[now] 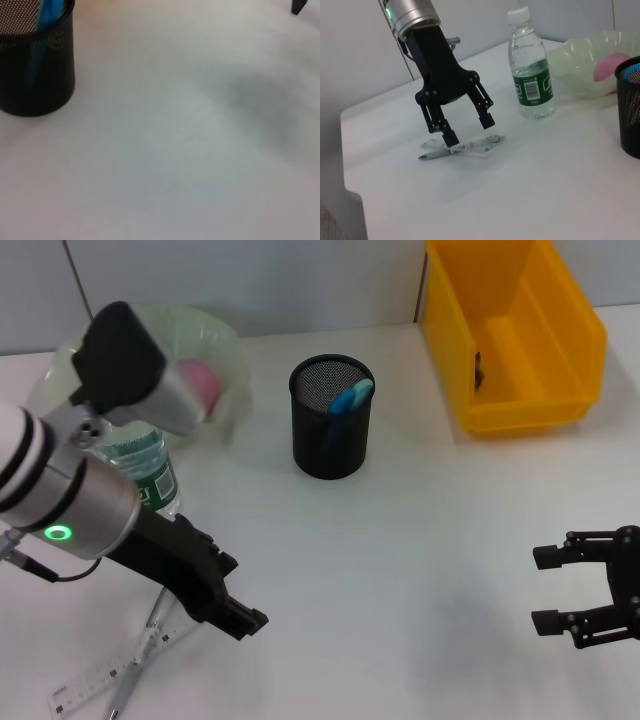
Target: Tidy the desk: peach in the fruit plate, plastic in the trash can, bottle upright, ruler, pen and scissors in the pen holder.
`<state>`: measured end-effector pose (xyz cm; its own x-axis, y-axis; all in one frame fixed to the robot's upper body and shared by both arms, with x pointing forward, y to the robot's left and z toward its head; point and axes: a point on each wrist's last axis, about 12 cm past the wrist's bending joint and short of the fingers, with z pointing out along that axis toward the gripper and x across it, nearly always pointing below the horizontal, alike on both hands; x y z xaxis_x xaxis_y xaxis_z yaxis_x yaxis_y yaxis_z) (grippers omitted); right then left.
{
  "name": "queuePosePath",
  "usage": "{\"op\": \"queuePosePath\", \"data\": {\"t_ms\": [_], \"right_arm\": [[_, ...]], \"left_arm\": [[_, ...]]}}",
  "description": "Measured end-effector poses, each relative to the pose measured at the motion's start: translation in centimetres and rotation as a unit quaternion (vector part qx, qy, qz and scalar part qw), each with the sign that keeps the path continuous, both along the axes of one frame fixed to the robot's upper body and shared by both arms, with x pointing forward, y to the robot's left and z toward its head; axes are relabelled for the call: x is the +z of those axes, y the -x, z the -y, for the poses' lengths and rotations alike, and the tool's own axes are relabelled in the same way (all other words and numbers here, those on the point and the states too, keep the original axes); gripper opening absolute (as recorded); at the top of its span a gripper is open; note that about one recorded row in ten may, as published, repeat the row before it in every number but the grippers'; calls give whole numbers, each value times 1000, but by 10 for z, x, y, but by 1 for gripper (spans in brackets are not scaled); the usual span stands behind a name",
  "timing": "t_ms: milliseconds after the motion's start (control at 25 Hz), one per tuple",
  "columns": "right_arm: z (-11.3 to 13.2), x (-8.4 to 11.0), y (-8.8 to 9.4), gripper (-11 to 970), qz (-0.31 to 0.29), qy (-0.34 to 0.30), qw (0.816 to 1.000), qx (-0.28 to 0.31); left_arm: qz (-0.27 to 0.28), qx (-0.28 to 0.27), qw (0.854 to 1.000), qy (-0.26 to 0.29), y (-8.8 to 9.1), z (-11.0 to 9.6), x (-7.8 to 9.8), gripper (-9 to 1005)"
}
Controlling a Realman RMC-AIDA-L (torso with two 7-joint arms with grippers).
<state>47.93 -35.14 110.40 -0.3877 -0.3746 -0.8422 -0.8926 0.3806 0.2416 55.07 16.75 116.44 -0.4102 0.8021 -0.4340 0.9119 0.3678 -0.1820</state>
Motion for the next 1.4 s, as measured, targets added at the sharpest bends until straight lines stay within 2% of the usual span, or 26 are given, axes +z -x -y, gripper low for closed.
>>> {"op": "queuePosePath", "data": {"t_ms": [160,600,960,1400], "right_arm": [[2,-1,1,835,-2,3,1000,-4],[3,0,0,834,-1,4,1000,-6],[4,1,0,834,1,3,1000,-10],[4,0,1,834,-1,2,1000,-11]], "left_arm": [[18,-1,999,-33,5,13,2,766],[61,-5,992,-109,11,26,-8,765],[59,-17,991,-119,12,28,-13,764],[53,-14,991,-126,3,24,-24,759]]}}
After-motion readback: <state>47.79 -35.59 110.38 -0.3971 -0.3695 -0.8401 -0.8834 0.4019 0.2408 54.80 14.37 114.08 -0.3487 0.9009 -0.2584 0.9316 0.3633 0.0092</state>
